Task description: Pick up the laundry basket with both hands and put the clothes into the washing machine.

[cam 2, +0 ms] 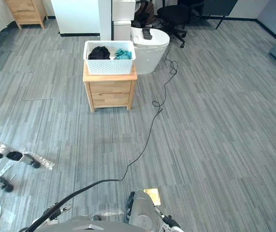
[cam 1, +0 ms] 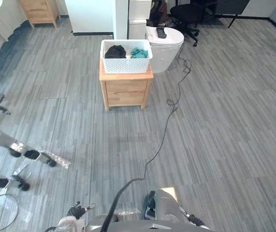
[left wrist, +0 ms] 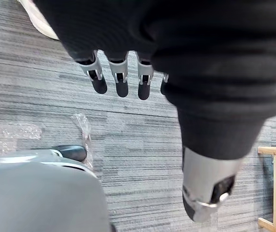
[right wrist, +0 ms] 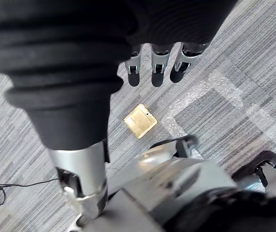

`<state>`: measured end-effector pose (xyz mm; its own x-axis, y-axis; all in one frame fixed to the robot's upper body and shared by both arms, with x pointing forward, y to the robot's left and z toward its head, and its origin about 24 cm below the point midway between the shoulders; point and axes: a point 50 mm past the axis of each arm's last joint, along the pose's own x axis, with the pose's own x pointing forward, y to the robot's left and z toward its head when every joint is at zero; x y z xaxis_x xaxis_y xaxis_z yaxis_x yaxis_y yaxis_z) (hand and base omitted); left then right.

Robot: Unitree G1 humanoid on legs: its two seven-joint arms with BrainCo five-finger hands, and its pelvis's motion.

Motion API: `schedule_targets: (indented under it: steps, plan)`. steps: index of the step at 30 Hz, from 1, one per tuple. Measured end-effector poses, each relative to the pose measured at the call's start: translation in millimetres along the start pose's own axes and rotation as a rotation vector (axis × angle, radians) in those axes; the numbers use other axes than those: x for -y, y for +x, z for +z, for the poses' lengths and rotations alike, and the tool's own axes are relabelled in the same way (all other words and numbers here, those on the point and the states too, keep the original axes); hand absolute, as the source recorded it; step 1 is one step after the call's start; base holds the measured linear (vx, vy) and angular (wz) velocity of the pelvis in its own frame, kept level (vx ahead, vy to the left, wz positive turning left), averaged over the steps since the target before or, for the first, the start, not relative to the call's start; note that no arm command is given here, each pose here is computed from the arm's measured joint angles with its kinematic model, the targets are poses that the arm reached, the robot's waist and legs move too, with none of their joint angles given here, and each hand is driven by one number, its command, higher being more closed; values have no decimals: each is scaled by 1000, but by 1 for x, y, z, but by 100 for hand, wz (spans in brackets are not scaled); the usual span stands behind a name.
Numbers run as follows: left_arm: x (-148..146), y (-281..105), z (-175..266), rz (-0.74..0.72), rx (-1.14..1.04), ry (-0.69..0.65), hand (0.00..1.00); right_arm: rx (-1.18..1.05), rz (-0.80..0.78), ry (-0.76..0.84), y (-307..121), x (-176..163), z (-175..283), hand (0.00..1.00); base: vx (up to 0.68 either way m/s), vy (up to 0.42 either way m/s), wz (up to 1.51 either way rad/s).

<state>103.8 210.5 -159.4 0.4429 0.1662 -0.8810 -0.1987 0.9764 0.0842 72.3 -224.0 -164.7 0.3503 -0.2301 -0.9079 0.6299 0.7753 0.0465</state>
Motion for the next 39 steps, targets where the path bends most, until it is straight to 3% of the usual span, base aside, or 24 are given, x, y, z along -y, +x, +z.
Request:
schedule_targets:
  steps: [4, 8, 17, 19, 24, 28, 32, 37, 39]
  plan:
    - [16, 3, 13, -30, 30, -64, 0, -69, -63, 117, -4, 16, -19, 0, 577, -250, 66]
    - [24, 1, 3, -32, 8, -216, 0, -21, -118, 272, -5, 29, -12, 0, 750, -379, 35]
    - [16, 0, 36, -29, 165, -283, 0, 189, 57, 80, 5, -26, 66, 0, 646, -157, -45]
    - [21, -1, 28, -38, 131, -263, 0, 218, 39, 75, 5, -20, 72, 0, 719, 211, -48]
    - [-10, 0, 11, 33, 62, -199, 0, 98, 24, 50, 4, -14, 33, 0, 714, 361, -23]
    - [-10, 0, 10, 33, 45, -185, 0, 23, 21, 74, 2, -11, 7, 0, 524, 170, 18]
    - [-6, 1, 15, 55, 67, -292, 0, 18, -5, 149, 0, -4, 1, 0, 217, -29, 6]
    - [-11, -5, -13, 109, 4, -417, 0, -38, -43, 193, -5, 6, -23, 0, 201, -280, 21]
    - [2, -6, -22, 94, -28, -476, 0, -25, -69, 203, -6, 15, -20, 0, 211, -267, 30]
